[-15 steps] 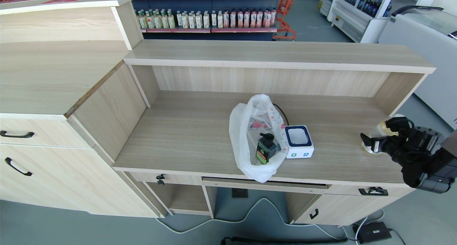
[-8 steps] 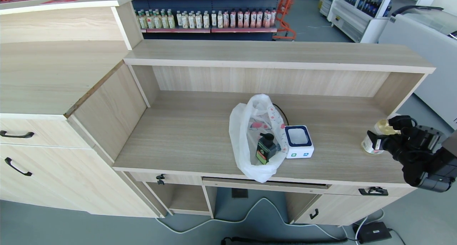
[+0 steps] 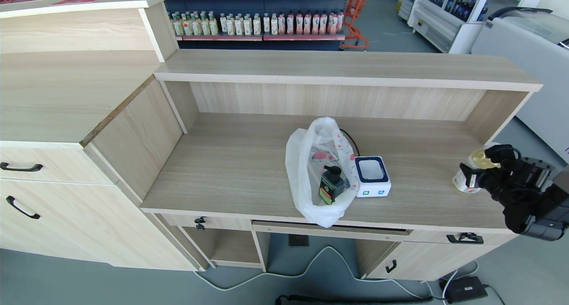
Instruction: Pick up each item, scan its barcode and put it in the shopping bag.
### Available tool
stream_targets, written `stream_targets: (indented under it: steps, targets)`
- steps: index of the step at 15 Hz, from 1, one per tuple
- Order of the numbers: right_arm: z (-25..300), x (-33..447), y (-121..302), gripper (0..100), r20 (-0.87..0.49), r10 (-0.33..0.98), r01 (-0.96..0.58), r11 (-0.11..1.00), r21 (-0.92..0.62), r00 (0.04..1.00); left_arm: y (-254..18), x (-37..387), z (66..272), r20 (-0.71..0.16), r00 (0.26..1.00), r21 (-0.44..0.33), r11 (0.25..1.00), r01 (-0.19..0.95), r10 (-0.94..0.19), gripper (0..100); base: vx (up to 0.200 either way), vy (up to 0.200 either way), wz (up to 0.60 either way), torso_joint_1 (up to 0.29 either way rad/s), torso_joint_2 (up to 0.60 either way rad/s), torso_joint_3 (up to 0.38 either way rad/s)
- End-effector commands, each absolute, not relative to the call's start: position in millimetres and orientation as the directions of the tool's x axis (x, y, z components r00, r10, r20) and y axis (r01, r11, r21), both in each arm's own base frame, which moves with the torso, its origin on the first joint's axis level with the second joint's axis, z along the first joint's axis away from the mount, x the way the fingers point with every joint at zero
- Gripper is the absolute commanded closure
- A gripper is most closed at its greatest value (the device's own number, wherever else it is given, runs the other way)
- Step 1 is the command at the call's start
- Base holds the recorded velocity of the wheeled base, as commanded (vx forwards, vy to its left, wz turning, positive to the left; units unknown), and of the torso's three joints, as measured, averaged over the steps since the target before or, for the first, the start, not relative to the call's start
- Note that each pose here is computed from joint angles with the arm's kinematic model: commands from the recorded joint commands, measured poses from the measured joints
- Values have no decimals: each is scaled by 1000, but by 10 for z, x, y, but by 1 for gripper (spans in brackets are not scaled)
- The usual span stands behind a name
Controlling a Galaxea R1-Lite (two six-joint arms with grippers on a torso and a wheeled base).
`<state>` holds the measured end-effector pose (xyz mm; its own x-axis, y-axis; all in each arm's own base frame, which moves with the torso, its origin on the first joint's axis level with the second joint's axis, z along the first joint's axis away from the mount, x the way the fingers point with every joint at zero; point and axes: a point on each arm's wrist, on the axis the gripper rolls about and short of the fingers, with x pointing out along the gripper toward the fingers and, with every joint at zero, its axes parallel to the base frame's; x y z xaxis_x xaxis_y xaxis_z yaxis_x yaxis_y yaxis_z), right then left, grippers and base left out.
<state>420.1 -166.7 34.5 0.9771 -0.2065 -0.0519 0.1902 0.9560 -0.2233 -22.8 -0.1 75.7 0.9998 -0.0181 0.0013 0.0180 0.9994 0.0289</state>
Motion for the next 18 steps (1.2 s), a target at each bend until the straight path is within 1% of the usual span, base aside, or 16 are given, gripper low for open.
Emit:
stream_targets:
  steps: [1,2,3,5,6,7,9,10,11,12,14,15,17,18]
  targets:
    - [371,4190,-1693,100,-54,-214,196,953,-229,975,-1,-228,756,2,1000,29,999,18,-18,0,0,0,0,0,0,0]
    - [504,4188,-1691,100,-27,-210,198,952,-234,977,-1,-228,756,2,1000,29,999,18,-18,0,0,0,0,0,0,0]
    - [714,4125,-1661,100,-15,-197,188,955,-231,980,-1,-228,756,2,1000,29,999,18,-18,0,0,0,0,0,0,0]
    - [1220,3877,-1541,100,-31,-93,87,981,-172,995,-1,-228,756,2,1000,29,999,18,-18,0,0,0,0,0,0,0]
    - [1376,3772,-1499,100,-37,-46,41,991,-127,998,-1,-228,756,2,1000,29,999,18,-18,0,0,0,0,0,0,0]
    - [1676,3535,-1383,100,-55,54,-55,998,-15,997,-1,-228,756,2,1000,29,999,18,-18,0,0,0,0,0,0,0]
    - [2086,3166,-1130,100,-85,240,-228,964,135,967,-1,-228,756,2,1000,29,999,18,-18,0,0,0,0,0,0,0]
    - [2257,2996,-955,100,-81,361,-342,921,189,929,-1,-228,756,2,1000,29,999,18,-18,0,0,0,0,0,0,0]
    - [2351,2878,-855,100,-71,434,-412,886,213,898,-1,-228,756,2,1000,29,999,18,-18,0,0,0,0,0,0,0]
    - [2457,2643,-649,100,-42,581,-555,794,250,813,-1,-228,756,2,1000,29,999,18,-18,0,0,0,0,0,0,0]
    - [2536,2285,-403,100,-13,761,-731,627,270,648,-1,-228,756,2,1000,29,999,18,-18,0,0,0,0,0,0,0]
    - [2542,2154,-264,100,-7,820,-791,554,261,572,-1,-228,756,2,1000,29,999,18,-18,0,0,0,0,0,0,0]
    - [2625,2006,-7,100,8,881,-855,456,246,473,-1,-228,756,2,1000,29,999,18,-18,0,0,0,0,0,0,0]
    - [2685,1913,115,100,21,907,-878,400,263,420,-1,-228,756,2,1000,29,999,18,-18,0,0,0,0,0,0,0]
